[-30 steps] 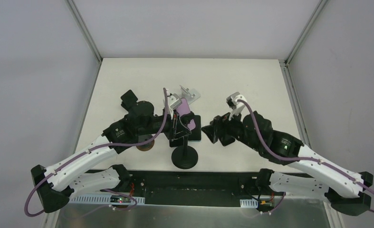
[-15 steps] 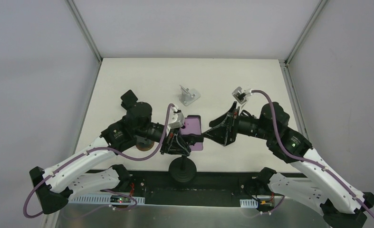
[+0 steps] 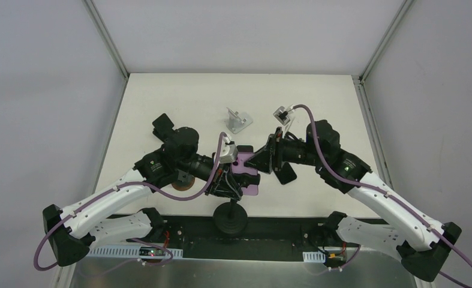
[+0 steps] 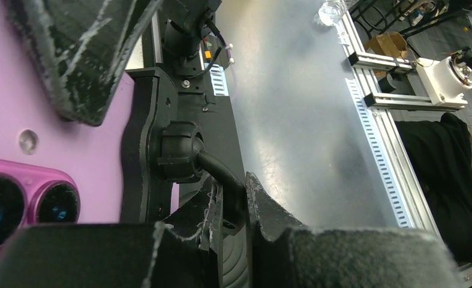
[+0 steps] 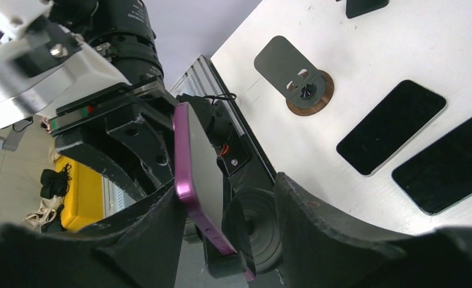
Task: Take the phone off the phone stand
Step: Pick up the phone stand with the phone at the center of the board.
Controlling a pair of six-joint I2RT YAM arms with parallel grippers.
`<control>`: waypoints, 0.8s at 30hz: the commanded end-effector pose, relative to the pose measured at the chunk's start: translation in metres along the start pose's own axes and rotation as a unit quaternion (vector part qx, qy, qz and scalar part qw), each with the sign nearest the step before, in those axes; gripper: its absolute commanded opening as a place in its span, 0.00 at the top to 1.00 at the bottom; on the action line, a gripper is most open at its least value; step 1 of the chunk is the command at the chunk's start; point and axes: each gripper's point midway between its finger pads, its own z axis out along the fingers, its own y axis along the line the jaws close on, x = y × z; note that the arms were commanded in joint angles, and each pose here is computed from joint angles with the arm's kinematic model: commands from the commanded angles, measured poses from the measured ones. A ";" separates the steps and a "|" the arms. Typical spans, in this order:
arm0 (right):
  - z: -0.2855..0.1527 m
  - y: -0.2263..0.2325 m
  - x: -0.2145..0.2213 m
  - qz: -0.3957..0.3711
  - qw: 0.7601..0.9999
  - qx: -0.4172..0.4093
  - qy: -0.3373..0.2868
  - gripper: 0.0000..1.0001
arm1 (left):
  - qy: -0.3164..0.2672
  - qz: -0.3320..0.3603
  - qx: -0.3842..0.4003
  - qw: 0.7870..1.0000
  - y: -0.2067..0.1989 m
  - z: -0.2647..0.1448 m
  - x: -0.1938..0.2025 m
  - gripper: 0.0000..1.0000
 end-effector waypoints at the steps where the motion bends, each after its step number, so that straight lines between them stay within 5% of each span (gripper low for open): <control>1: 0.002 0.010 -0.013 -0.020 0.999 -0.019 -0.020 0.45 | -0.053 0.100 0.037 0.993 -0.023 -0.007 -0.045 1.00; 7: 0.008 0.019 -0.002 -0.034 0.999 -0.035 0.007 0.48 | -0.050 0.092 0.025 0.994 -0.016 -0.005 -0.041 1.00; 12: 0.014 0.026 0.012 -0.063 0.997 -0.029 0.031 0.68 | -0.054 0.090 0.006 0.994 -0.009 -0.005 -0.042 0.99; 19: 0.014 0.023 -0.001 -0.078 0.997 0.026 -0.013 1.00 | -0.077 0.097 -0.073 0.990 0.008 -0.015 -0.043 0.70; 24: 0.016 0.032 -0.010 -0.077 0.995 0.037 -0.045 1.00 | -0.085 0.088 -0.114 0.986 0.020 -0.019 -0.038 0.61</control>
